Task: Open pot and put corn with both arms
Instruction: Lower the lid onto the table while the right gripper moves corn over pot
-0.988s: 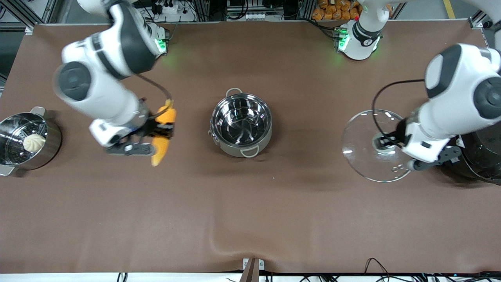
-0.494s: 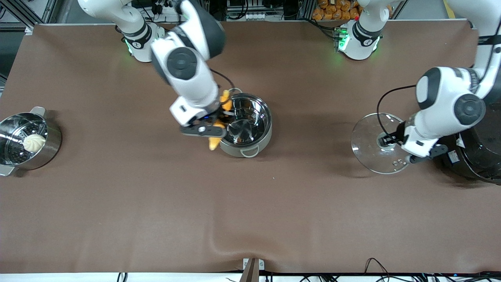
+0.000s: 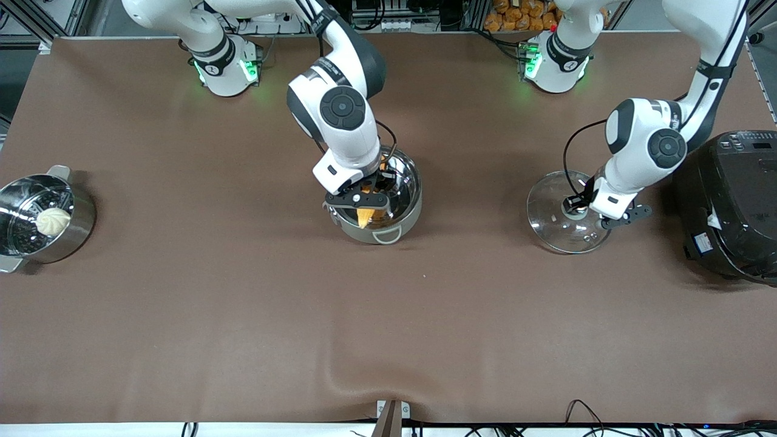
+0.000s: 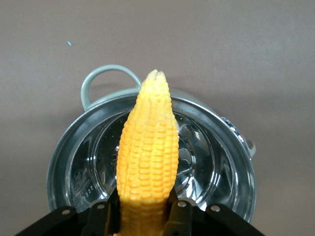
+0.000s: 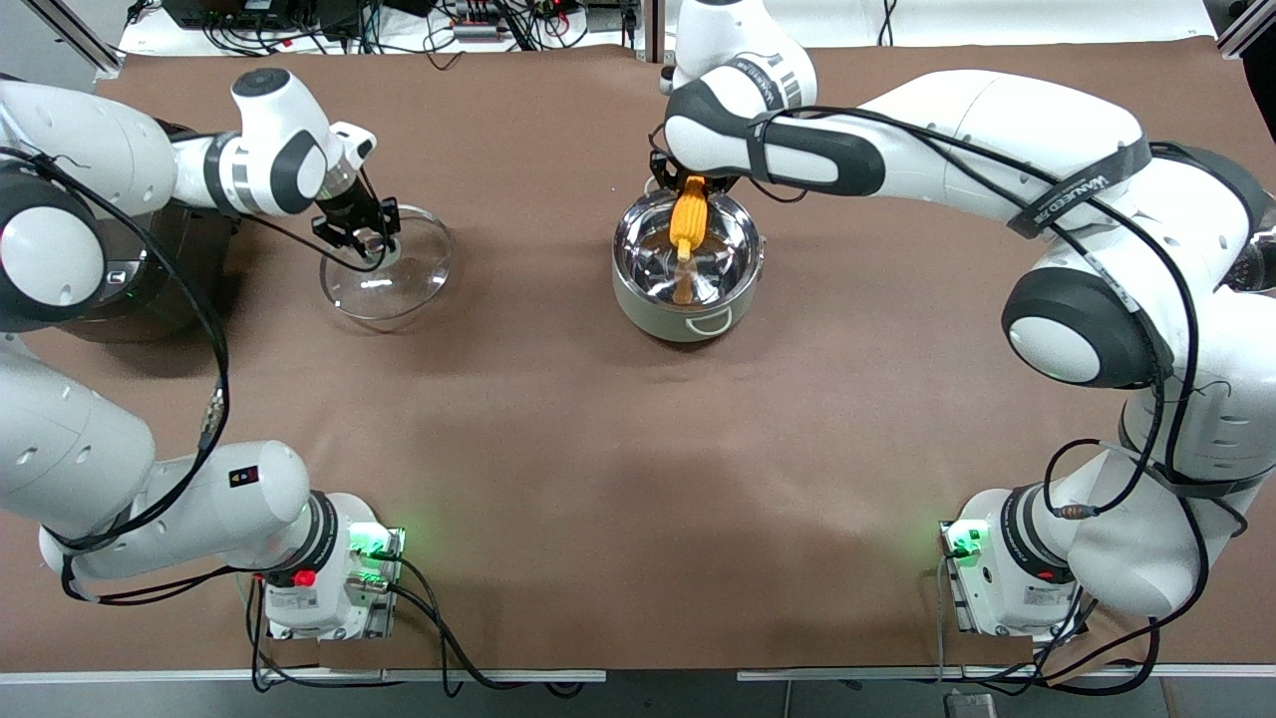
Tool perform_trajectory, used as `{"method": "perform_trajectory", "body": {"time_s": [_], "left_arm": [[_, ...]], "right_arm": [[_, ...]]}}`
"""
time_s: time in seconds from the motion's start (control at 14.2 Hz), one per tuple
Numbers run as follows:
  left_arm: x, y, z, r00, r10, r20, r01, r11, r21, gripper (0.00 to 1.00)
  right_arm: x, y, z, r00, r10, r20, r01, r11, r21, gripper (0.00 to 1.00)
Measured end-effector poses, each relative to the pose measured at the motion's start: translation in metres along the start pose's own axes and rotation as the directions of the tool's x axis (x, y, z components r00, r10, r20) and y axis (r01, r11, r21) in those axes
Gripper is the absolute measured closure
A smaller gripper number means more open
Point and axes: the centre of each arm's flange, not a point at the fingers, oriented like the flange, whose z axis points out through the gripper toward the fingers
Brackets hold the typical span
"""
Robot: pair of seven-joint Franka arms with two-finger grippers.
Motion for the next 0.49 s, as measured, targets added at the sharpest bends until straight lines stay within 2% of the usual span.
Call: {"method": "perform_trajectory", "body": {"time_s": [0.21, 0.42, 0.49], "left_arm": [[-0.010, -0.003, 0.015, 1.000, 0.001, -0.031, -0.002, 1.000, -0.020, 0.50], [-0.014, -0.004, 0.023, 0.999, 0.001, -0.032, -0.002, 1.000, -0.027, 0.49], [-0.013, -0.003, 0.021, 0.999, 0.000, -0.039, -0.001, 1.000, -0.029, 0.46]], "right_arm": [[-0.006, -0.003, 0.008, 1.000, -0.008, -0.005, 0.008, 1.000, -0.004, 0.66], [-0.008, -0.003, 0.022, 1.000, -0.011, -0.019, 0.011, 1.000, 0.002, 0.66], [-0.010, -0.003, 0.028, 1.000, -0.014, -0.017, 0.014, 1.000, -0.002, 0.66]]}}
